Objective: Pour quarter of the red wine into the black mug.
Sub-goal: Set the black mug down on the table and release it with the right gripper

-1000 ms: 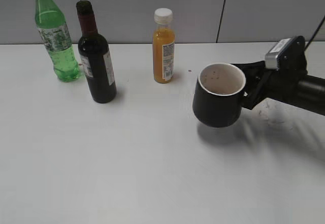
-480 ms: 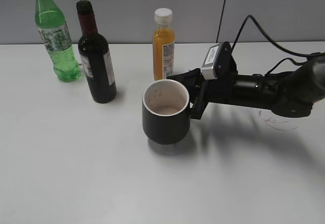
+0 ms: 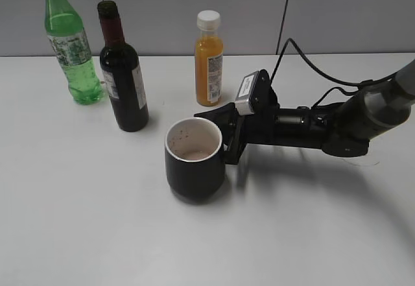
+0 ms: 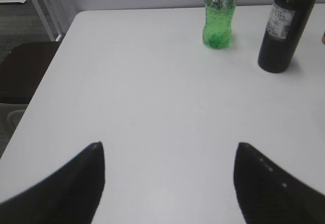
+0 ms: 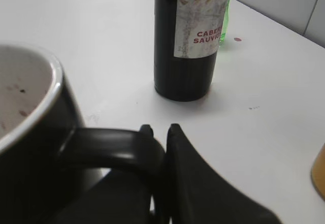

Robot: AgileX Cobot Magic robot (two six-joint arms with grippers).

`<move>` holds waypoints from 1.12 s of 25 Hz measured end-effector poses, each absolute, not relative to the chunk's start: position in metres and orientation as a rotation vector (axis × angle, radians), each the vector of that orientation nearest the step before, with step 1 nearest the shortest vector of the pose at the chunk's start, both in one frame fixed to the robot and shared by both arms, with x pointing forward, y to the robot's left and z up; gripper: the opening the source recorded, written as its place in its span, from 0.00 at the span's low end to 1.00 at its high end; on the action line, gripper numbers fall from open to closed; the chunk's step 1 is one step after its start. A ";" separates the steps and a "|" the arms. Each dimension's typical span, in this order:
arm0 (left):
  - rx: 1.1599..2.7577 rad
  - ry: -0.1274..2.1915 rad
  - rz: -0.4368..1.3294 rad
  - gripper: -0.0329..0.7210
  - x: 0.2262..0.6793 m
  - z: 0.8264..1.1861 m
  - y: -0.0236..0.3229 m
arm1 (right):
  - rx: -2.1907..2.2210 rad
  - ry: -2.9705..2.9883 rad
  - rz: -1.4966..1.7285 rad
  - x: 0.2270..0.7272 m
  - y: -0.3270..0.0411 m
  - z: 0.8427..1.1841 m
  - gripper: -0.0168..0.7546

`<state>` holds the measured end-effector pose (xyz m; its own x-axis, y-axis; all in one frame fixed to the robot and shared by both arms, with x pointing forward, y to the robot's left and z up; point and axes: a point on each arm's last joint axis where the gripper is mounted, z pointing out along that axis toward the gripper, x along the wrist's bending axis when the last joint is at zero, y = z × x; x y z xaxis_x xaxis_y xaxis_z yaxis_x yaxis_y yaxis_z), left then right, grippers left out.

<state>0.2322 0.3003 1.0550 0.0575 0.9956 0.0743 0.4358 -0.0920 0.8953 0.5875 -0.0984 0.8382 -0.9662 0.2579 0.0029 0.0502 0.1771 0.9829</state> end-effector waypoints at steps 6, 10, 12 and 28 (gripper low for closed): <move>1.622 1.462 0.993 0.83 0.232 1.055 0.300 | 0.367 2.286 1.890 0.588 -0.099 0.826 0.08; 1.622 1.462 0.993 0.83 0.232 1.055 0.300 | 0.391 2.285 1.891 0.588 -0.100 0.822 0.08; 1.622 1.462 0.993 0.83 0.232 1.055 0.300 | 0.395 2.284 1.892 0.588 -0.100 0.822 0.08; 1.622 1.462 0.993 0.83 0.232 1.055 0.300 | 0.392 2.288 1.895 0.596 -0.136 0.822 0.48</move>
